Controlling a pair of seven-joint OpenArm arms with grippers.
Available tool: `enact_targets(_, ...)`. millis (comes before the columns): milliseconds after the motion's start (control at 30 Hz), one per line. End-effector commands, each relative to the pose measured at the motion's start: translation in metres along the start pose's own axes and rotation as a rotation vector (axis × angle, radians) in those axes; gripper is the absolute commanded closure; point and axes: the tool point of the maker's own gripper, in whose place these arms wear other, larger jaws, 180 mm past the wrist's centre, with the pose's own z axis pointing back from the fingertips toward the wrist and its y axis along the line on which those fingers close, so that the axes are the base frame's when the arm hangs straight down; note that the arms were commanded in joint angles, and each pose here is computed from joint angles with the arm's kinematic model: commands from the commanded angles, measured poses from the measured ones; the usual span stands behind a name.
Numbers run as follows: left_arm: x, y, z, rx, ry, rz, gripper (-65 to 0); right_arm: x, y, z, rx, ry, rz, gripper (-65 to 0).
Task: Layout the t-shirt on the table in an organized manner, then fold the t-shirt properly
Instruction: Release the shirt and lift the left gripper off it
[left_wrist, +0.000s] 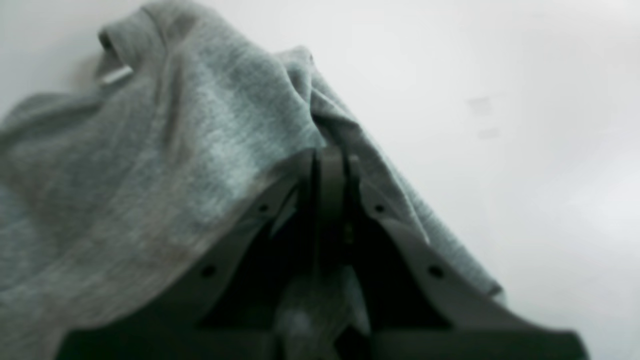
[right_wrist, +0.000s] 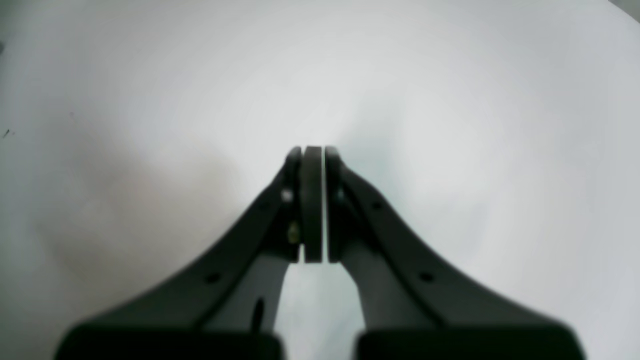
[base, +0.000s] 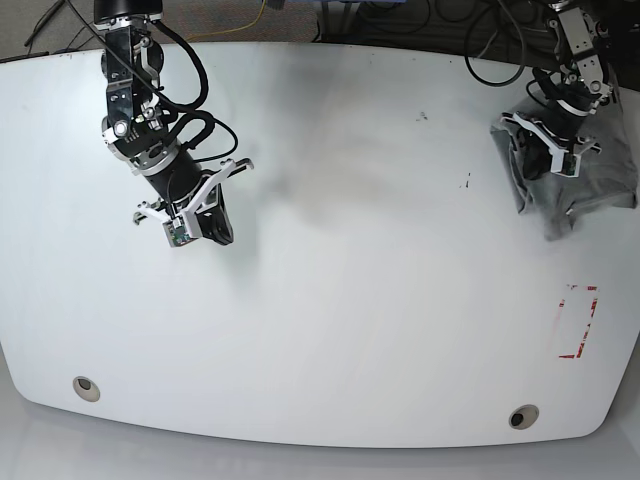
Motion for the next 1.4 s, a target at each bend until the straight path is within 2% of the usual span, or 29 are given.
enact_targets(0,0.013,0.009,0.002,0.009,-0.036,-0.02,0.0,0.017,-0.001,0.002,-0.001,-0.058,0.013,-0.3)
enact_targets(333,0.031,0.015,-0.003,0.019,-0.076,-0.033,0.0,0.012,0.001,0.004,0.003,-0.047,0.009,-0.3)
enact_targets(500,0.067,0.014,-0.001,0.03,-0.15,-0.087,0.0,0.01,0.001,0.004,0.003,-0.043,0.007,-0.3)
enact_targets(700,0.091,0.004,0.004,0.043,-0.167,-0.13,0.0,0.01,0.001,0.004,0.003,-0.043,0.007,-0.3)
enact_targets(1033,0.119,0.016,0.034,0.167,-0.213,-0.141,0.0,0.011,0.001,0.004,0.003,-0.046,0.008,-0.3)
enact_targets(1367,0.09,0.048,0.068,0.331,-0.186,-0.029,0.0,0.011,0.0,0.004,0.002,-0.044,0.007,-0.3)
